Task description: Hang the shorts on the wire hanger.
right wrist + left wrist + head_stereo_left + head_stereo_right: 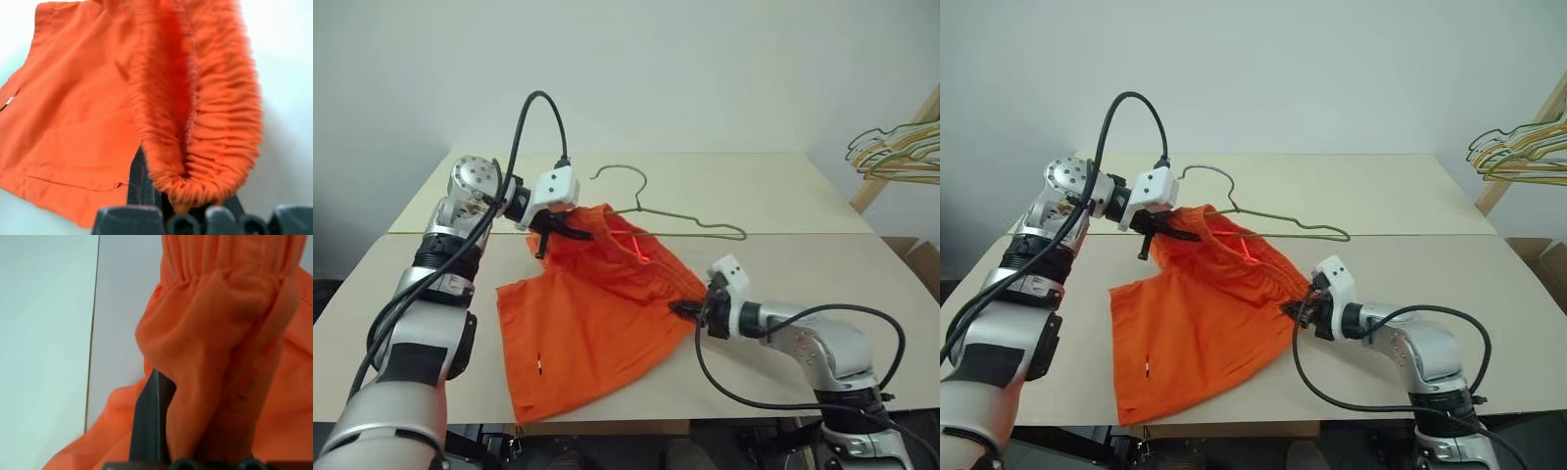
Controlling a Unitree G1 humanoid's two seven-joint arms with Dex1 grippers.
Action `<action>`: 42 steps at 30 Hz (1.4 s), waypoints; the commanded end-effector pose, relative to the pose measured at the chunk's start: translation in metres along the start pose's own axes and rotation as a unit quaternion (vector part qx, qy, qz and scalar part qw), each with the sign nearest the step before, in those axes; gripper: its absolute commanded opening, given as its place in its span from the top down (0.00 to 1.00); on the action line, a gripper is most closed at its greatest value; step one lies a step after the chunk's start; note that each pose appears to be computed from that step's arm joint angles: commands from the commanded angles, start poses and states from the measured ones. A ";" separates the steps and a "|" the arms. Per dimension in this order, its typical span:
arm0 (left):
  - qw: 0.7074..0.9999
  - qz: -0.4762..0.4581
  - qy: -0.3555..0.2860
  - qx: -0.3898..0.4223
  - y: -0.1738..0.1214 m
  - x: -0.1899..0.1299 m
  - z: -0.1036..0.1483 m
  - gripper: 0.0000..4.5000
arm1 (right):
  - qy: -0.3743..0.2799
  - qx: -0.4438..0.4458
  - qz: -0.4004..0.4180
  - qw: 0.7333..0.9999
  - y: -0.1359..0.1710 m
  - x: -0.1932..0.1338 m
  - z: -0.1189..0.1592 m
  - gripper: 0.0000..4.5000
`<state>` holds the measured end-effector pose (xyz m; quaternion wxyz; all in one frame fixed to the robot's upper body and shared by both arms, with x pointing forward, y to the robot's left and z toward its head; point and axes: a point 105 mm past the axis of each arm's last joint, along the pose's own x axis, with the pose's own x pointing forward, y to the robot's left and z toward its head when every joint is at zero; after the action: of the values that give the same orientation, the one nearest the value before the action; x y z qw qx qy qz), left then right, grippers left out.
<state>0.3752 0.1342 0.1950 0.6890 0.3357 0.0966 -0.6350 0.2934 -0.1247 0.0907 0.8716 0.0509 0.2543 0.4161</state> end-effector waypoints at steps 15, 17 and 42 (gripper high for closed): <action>0.997 -0.063 0.019 -0.038 -0.044 -0.045 -0.026 1.00 | 0.027 -0.023 -0.008 0.999 -0.037 -0.058 0.023 1.00; 0.997 -0.062 0.027 -0.044 -0.044 -0.045 -0.028 1.00 | 0.029 -0.026 -0.008 0.999 -0.038 -0.059 0.024 1.00; 0.987 -0.074 0.138 -0.034 -0.054 -0.042 -0.075 1.00 | 0.025 -0.138 0.036 0.989 -0.017 -0.071 0.041 1.00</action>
<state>0.3375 0.1836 0.1454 0.6182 0.3735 0.1877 -0.6656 0.2788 -0.1669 0.1272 0.8238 -0.0283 0.2420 0.5118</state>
